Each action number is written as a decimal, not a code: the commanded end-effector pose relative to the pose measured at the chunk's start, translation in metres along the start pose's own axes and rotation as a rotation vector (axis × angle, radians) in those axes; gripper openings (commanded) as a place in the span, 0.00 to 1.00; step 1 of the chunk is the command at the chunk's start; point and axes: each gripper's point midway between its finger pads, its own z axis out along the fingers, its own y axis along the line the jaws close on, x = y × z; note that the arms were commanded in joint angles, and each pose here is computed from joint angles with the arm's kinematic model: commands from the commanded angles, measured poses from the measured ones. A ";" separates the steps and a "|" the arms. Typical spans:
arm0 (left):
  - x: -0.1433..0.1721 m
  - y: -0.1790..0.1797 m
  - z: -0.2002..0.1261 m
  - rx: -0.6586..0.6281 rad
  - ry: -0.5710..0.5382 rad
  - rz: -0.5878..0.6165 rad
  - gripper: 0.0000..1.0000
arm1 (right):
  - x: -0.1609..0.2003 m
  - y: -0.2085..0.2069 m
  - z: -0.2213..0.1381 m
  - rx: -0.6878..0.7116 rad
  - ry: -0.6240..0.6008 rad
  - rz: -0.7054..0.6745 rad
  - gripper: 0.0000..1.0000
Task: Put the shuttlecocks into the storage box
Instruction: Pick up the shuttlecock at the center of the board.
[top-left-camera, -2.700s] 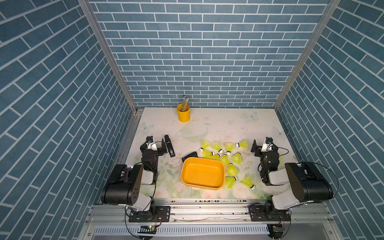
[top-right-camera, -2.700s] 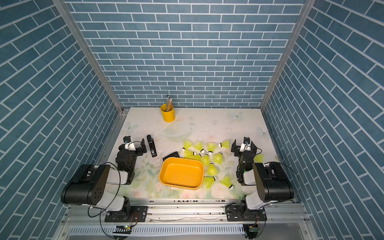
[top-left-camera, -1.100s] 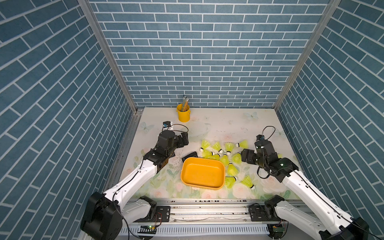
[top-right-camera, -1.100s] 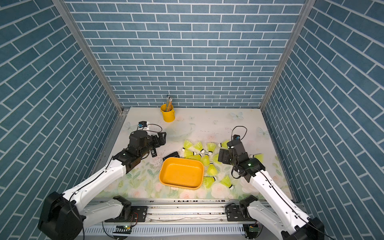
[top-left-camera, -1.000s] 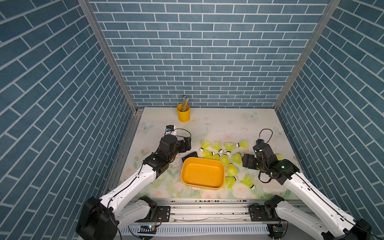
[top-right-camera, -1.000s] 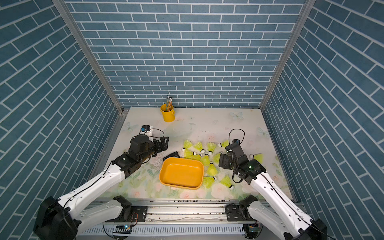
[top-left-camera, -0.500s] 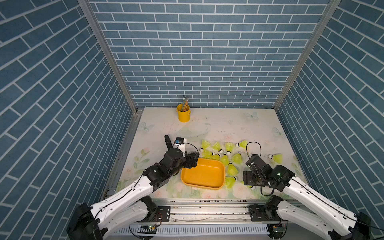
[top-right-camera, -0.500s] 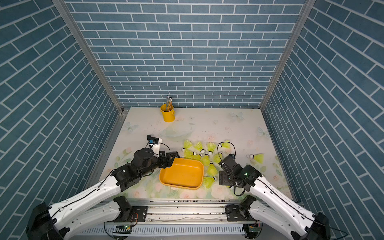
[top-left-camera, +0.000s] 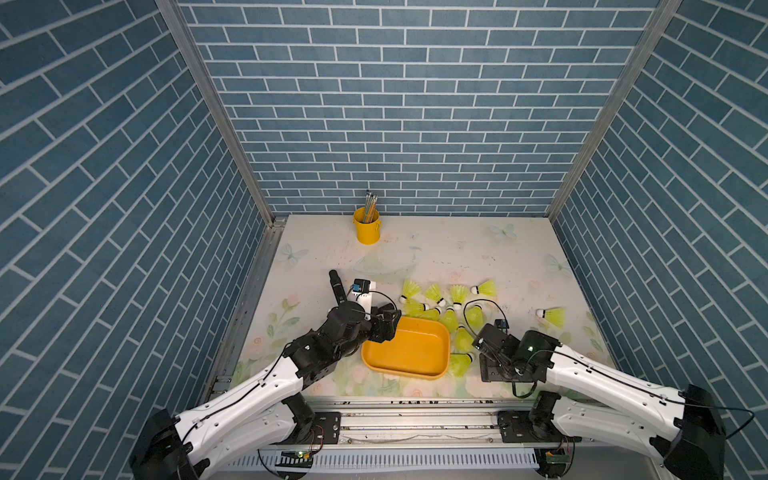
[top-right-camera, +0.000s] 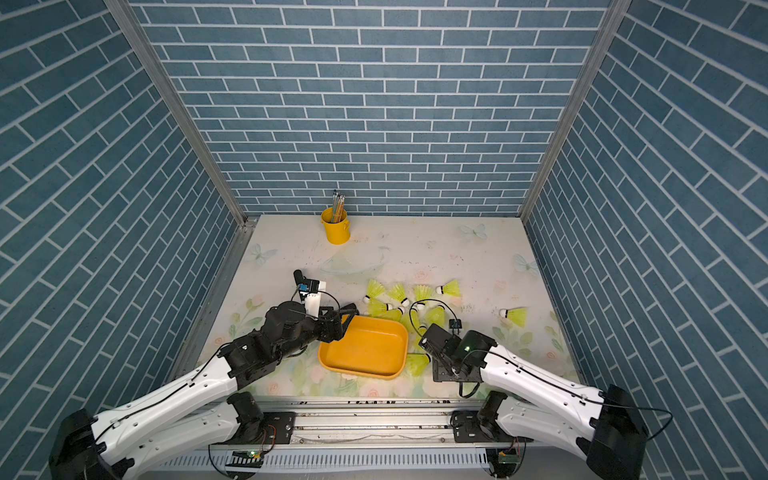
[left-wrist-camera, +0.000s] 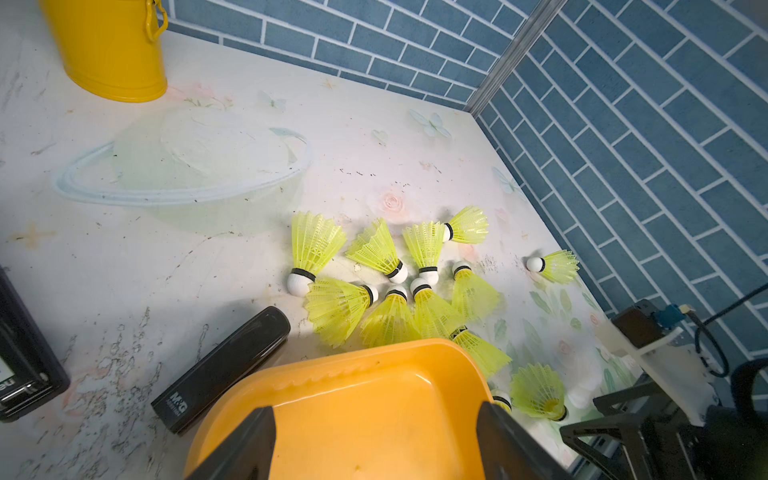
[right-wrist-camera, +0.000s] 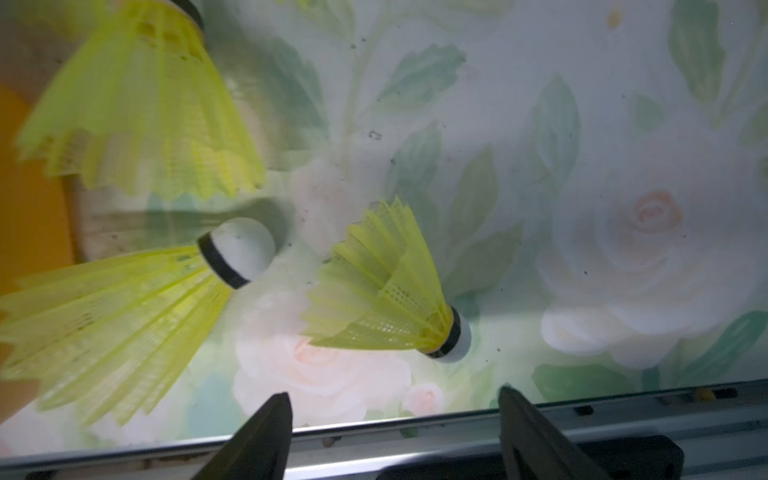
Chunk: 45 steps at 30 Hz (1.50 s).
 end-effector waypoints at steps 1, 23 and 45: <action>0.000 -0.004 -0.002 0.021 -0.009 -0.002 0.81 | -0.006 -0.010 0.004 0.076 -0.041 0.055 0.81; -0.012 -0.008 -0.011 0.043 -0.065 -0.026 0.81 | -0.011 0.001 0.038 0.070 0.007 0.020 0.64; -0.014 -0.016 -0.001 0.071 -0.061 -0.041 0.79 | -0.034 -0.010 0.058 0.029 -0.009 0.173 0.51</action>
